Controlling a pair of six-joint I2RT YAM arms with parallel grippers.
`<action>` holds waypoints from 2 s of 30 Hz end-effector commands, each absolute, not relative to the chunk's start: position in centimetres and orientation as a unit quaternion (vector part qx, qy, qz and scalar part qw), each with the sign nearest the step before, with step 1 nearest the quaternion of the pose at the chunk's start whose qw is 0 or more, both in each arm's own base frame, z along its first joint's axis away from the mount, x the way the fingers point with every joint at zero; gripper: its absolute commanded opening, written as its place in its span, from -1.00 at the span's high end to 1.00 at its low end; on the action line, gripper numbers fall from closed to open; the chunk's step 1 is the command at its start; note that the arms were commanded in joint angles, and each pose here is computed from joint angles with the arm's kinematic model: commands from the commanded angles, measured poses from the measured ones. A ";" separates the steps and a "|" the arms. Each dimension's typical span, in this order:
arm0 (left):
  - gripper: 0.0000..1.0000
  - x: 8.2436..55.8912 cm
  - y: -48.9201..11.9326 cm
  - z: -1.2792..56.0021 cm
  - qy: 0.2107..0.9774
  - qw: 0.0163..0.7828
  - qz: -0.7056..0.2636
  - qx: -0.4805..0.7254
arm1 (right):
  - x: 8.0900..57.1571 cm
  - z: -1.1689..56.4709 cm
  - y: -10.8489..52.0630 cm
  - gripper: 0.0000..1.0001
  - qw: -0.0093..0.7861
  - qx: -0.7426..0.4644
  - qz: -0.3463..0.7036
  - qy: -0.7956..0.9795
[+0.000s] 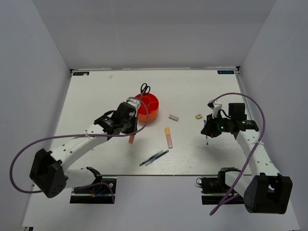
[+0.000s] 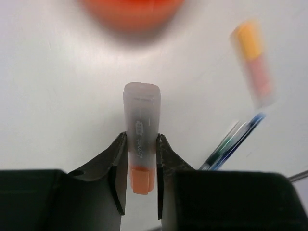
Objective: Sort the stationery into containers
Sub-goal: Pick up the pen from the center of the board, then place the pen in the storage box.
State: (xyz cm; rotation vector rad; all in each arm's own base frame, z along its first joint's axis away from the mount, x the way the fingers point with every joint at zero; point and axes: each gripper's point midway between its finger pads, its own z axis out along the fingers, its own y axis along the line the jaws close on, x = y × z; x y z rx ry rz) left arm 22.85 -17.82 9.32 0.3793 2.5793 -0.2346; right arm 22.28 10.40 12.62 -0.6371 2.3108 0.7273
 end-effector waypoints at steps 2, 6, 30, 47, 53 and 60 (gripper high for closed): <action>0.98 29.6 -19.8 19.9 0.861 0.476 -0.123 0.127 | 23.0 13.9 10.5 1.00 0.335 -0.250 0.277 0.865; 0.98 33.6 -19.6 23.2 0.802 0.581 -0.096 0.100 | 23.1 13.8 10.5 0.65 0.344 -0.250 0.273 0.863; 0.98 40.5 -20.4 19.1 0.764 0.641 -0.069 -0.005 | 22.8 14.4 11.0 0.12 0.357 -0.266 0.286 0.849; -0.28 39.6 -19.1 16.1 0.774 0.627 -0.080 -0.033 | 22.5 14.3 11.1 -0.79 0.354 -0.268 0.290 0.848; -0.45 38.9 -19.0 18.6 0.763 0.640 -0.092 -0.027 | 22.6 14.1 11.0 -0.09 0.352 -0.265 0.287 0.851; 1.00 33.9 -20.5 21.9 0.783 0.608 -0.118 0.048 | 23.2 13.8 11.5 1.00 0.338 -0.252 0.305 0.854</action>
